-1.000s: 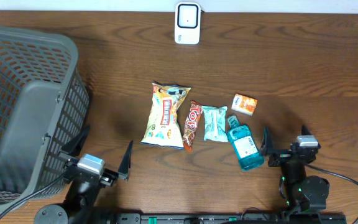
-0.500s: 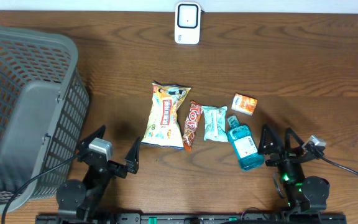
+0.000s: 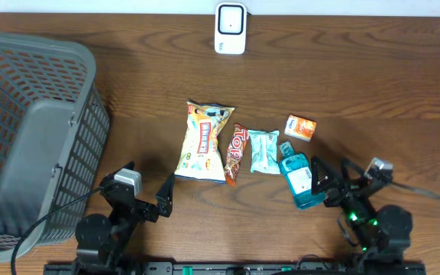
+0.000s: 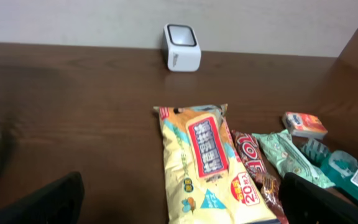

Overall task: Scan the item barcode
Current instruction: 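Move the right gripper over the mint-green packet on the table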

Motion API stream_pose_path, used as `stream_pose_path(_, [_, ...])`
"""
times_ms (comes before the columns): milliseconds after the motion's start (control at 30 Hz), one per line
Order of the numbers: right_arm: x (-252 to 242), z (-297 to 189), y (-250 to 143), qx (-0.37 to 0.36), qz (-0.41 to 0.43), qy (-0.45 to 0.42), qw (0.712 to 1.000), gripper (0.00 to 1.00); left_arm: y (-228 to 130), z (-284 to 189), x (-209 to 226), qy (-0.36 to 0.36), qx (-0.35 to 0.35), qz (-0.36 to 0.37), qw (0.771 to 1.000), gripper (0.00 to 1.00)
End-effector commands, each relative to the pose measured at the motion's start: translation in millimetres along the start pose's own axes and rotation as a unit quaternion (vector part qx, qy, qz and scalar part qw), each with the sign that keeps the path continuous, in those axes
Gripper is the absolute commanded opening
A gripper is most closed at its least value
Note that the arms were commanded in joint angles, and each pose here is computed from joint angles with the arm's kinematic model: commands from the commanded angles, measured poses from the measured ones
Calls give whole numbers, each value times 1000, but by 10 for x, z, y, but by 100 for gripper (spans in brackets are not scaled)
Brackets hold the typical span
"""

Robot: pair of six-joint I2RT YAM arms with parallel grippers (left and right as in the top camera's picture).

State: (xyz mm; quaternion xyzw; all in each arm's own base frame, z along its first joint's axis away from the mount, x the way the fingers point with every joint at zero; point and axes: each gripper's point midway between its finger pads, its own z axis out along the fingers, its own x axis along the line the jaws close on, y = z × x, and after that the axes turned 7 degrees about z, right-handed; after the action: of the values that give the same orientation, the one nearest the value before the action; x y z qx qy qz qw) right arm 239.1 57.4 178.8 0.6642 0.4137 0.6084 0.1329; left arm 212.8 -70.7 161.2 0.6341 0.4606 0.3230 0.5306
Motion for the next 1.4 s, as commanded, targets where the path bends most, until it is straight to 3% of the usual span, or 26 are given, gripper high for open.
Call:
stream_pose_path(0, [174, 53, 162, 42, -34, -20, 998, 99, -43, -14, 3, 1, 10, -8, 1000, 100])
stream_pose_path(133, [236, 246, 48, 198, -35, -74, 977, 99, -244, -26, 2, 2, 50, -20, 999, 100])
stream_pose_path(233, [449, 385, -154, 314, -41, -50, 947, 99, -415, -49, -2, 3, 84, -30, 996, 100])
stream_pose_path(400, [559, 745, -476, 409, -9, -24, 912, 99, -757, -132, -23, 4, 155, -50, 987, 100])
stream_pose_path(433, [567, 839, -547, 419, -6, -12, 908, 90, -827, -155, -29, 4, 169, -54, 984, 100])
stream_pose_path(533, [505, 988, -856, 456, -8, -20, 890, 77, -999, -223, -46, 5, 206, -65, 976, 100])
stream_pose_path(600, [367, 1039, -1011, 463, -3, -74, 883, 68, -1076, -258, -55, 5, 222, -70, 972, 100])
stream_pose_path(733, [142, 1125, -1137, 440, 13, -173, 881, 62, -1080, -260, -56, 5, 223, -70, 972, 100])
stream_pose_path(967, [104, 1434, -1029, 386, -8, -170, 907, 22, -1080, -260, -56, 5, 223, -70, 972, 100])
stream_pose_path(1200, [-198, 1589, -1472, 427, -4, -196, 882, 15, -1080, -260, -56, 5, 223, -70, 972, 100])
stream_pose_path(1367, [-513, 1516, -1779, 466, 9, -243, 851, 4, -1080, -260, -56, 5, 223, -70, 972, 100])
